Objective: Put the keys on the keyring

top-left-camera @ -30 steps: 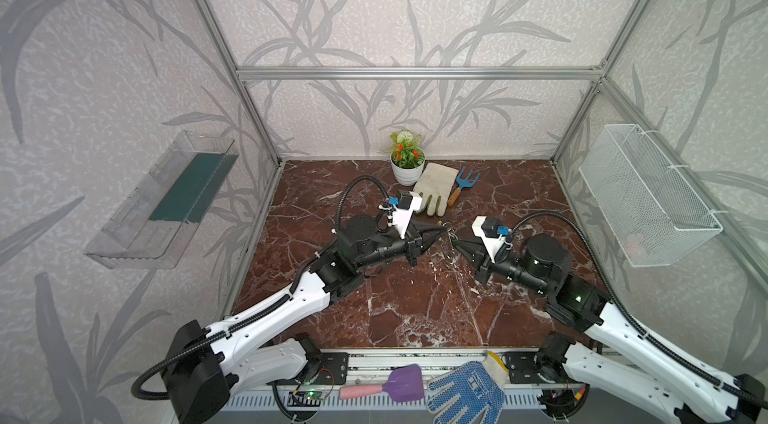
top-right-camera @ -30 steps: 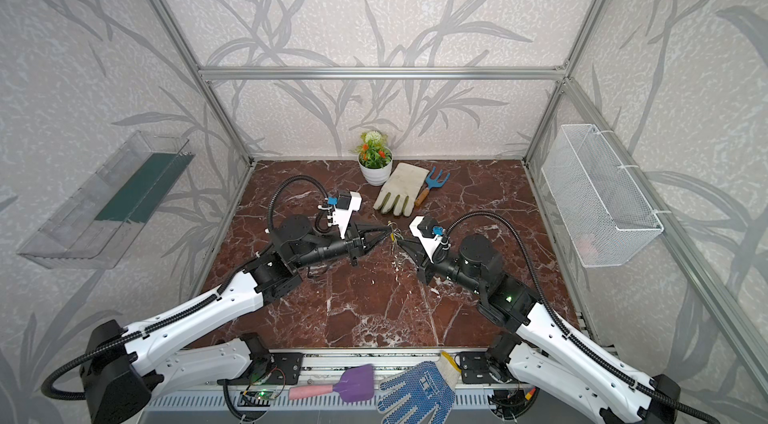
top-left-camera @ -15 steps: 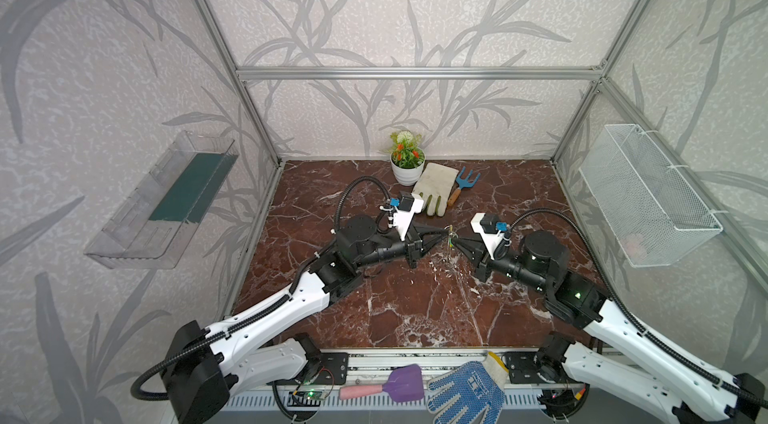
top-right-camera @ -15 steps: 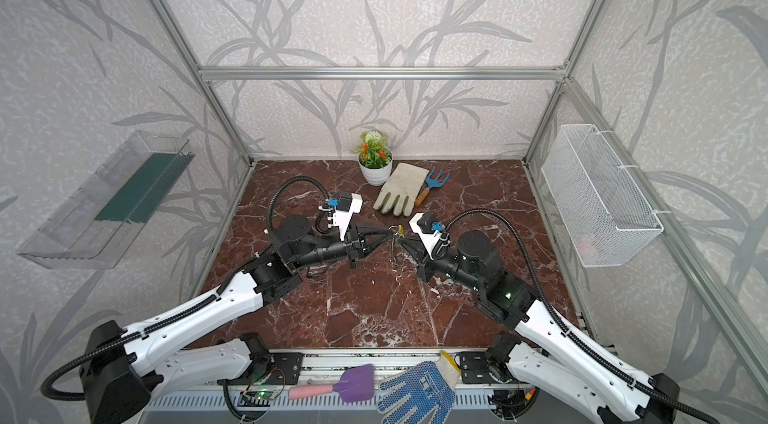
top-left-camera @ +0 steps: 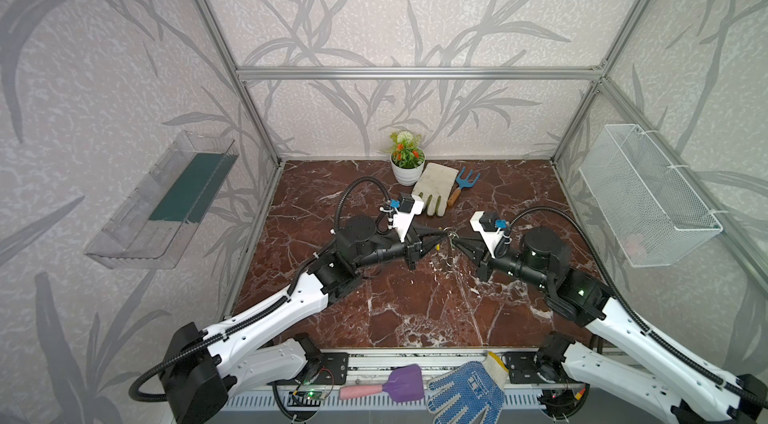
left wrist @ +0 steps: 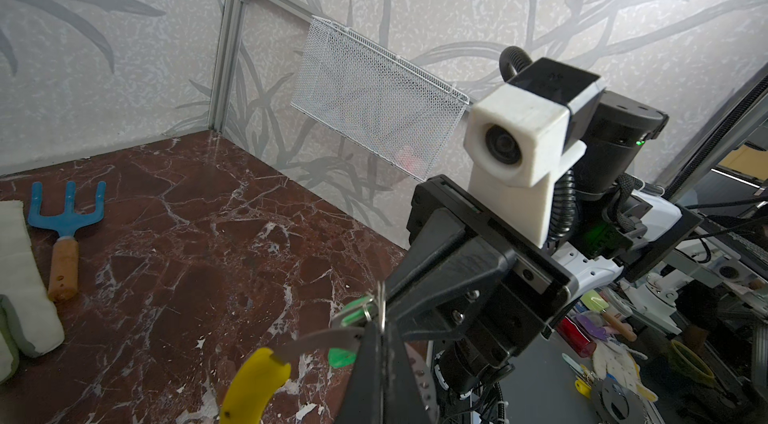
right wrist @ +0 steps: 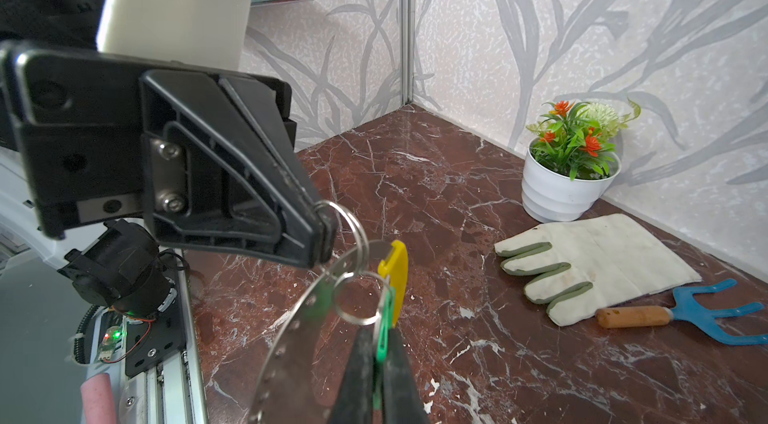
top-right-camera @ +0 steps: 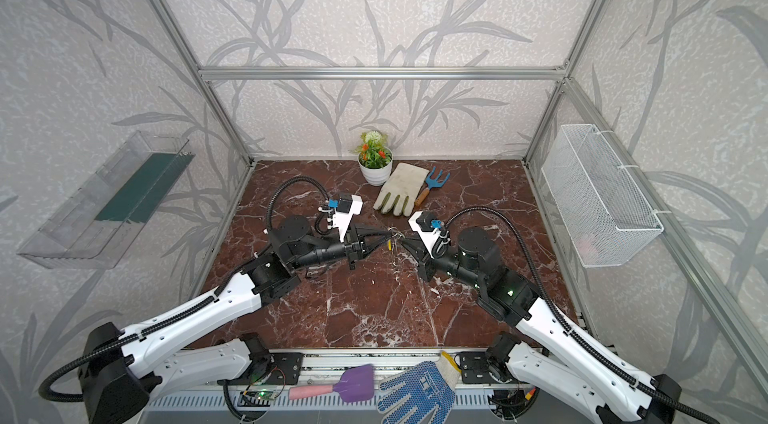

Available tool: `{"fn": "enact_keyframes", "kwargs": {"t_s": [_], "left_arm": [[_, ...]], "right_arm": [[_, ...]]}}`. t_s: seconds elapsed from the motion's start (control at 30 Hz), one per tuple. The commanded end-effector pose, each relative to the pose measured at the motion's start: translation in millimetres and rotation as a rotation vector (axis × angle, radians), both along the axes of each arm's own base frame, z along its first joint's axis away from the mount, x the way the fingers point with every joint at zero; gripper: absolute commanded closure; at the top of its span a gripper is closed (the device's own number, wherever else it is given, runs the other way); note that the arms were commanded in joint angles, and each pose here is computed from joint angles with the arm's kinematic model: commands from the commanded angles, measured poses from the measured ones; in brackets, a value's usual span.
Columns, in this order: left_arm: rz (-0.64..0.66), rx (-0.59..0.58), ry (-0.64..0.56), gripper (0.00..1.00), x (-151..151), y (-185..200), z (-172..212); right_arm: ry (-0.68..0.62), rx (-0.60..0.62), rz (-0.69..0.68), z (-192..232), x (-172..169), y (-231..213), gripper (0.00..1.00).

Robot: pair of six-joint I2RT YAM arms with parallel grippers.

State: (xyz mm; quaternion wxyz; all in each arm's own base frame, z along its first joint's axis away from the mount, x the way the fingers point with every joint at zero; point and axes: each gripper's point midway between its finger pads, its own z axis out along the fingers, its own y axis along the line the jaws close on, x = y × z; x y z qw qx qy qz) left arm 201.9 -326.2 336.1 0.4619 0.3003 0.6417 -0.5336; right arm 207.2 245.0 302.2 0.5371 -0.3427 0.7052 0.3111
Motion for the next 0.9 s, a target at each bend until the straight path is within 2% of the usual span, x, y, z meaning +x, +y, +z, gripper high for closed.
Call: {"fn": "enact_keyframes", "kwargs": {"t_s": [0.0, 0.17, 0.4, 0.73, 0.87], "left_arm": [[-0.016, 0.000, -0.027, 1.00, -7, 2, 6], [0.031, -0.037, -0.062, 1.00, -3, 7, 19], [0.062, -0.040, -0.067, 1.00, 3, 8, 16], [0.050, -0.035, -0.063, 1.00, 3, 5, 11], [0.033, -0.004, -0.048, 1.00, 1, 3, 3]], "right_arm": [[-0.038, 0.040, 0.017, 22, 1, 3, 1.00], [0.011, 0.037, 0.064, 8, -3, 12, 1.00], [0.025, 0.030, 0.090, 1, -8, 15, 1.00], [0.042, 0.013, 0.109, -3, -11, 18, 1.00], [0.022, -0.009, 0.078, 1, -8, 13, 1.00]]}}
